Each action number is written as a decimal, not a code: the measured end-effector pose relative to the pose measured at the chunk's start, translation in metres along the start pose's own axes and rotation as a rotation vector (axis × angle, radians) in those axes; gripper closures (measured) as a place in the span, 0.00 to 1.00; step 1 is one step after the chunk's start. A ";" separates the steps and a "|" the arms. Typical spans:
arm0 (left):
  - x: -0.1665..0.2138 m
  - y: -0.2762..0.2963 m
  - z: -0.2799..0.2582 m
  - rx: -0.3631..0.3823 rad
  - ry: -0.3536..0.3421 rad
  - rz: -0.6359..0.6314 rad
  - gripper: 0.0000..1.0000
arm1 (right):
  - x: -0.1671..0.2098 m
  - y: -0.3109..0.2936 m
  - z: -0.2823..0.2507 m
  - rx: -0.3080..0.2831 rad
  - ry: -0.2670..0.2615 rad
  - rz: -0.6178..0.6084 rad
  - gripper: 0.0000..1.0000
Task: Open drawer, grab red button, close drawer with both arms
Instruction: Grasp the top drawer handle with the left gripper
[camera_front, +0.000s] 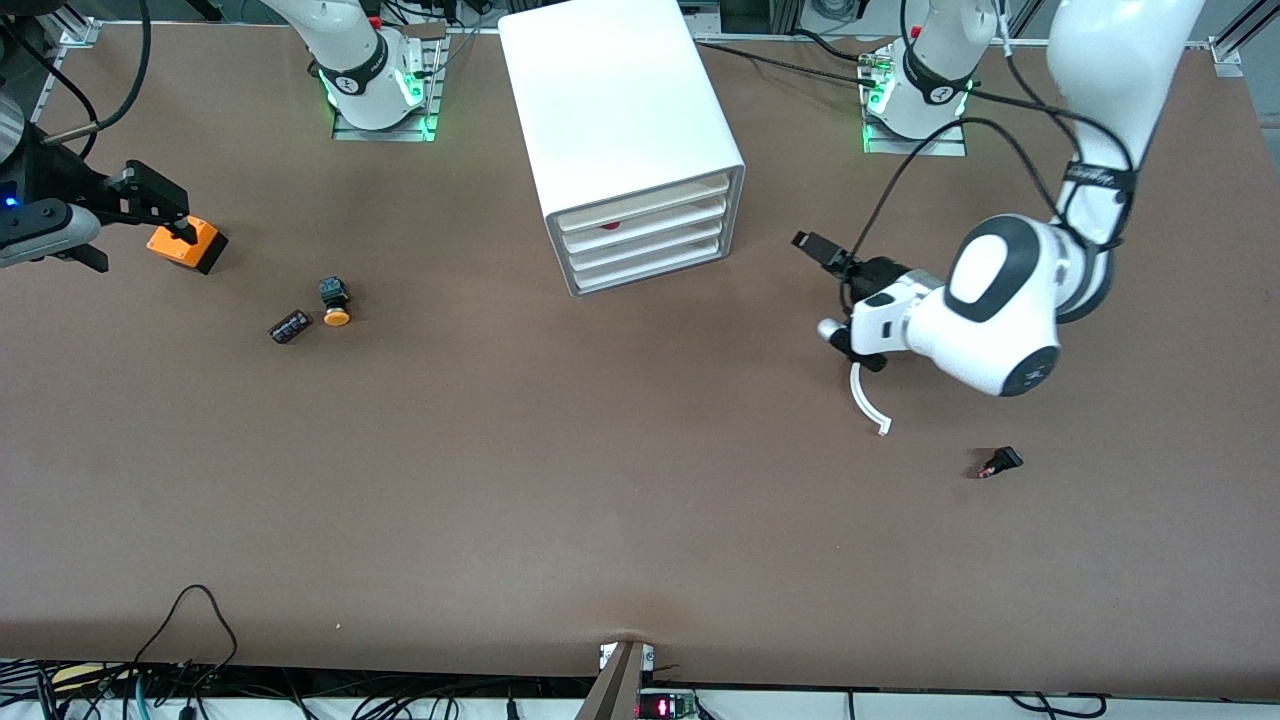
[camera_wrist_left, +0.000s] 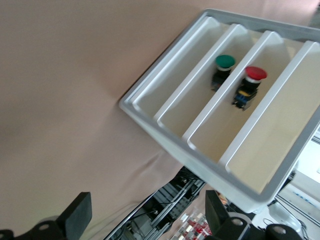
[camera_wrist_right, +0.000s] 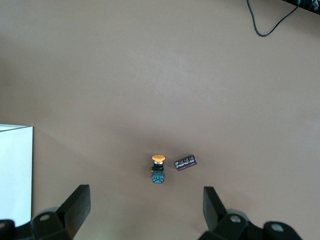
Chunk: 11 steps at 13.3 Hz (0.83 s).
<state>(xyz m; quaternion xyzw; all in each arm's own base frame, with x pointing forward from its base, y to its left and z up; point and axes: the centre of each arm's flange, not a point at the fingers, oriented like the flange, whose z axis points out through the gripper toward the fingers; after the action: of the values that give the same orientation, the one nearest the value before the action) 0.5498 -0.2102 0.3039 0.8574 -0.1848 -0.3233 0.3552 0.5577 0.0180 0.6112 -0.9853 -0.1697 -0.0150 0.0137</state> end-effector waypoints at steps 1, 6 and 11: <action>0.010 0.001 0.012 -0.053 -0.002 0.022 0.00 | 0.000 0.000 0.000 0.000 0.000 0.000 0.00; 0.059 -0.013 0.090 -0.327 -0.016 0.108 0.05 | 0.000 0.000 0.000 0.000 0.000 0.000 0.00; 0.081 -0.001 0.139 -0.464 0.002 0.221 0.10 | 0.000 0.000 0.000 0.000 0.000 0.000 0.00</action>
<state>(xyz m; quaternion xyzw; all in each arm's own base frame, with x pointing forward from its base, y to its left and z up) 0.5126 -0.3219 0.1940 0.7278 -0.1981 -0.3155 0.5758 0.5579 0.0181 0.6111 -0.9853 -0.1697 -0.0150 0.0137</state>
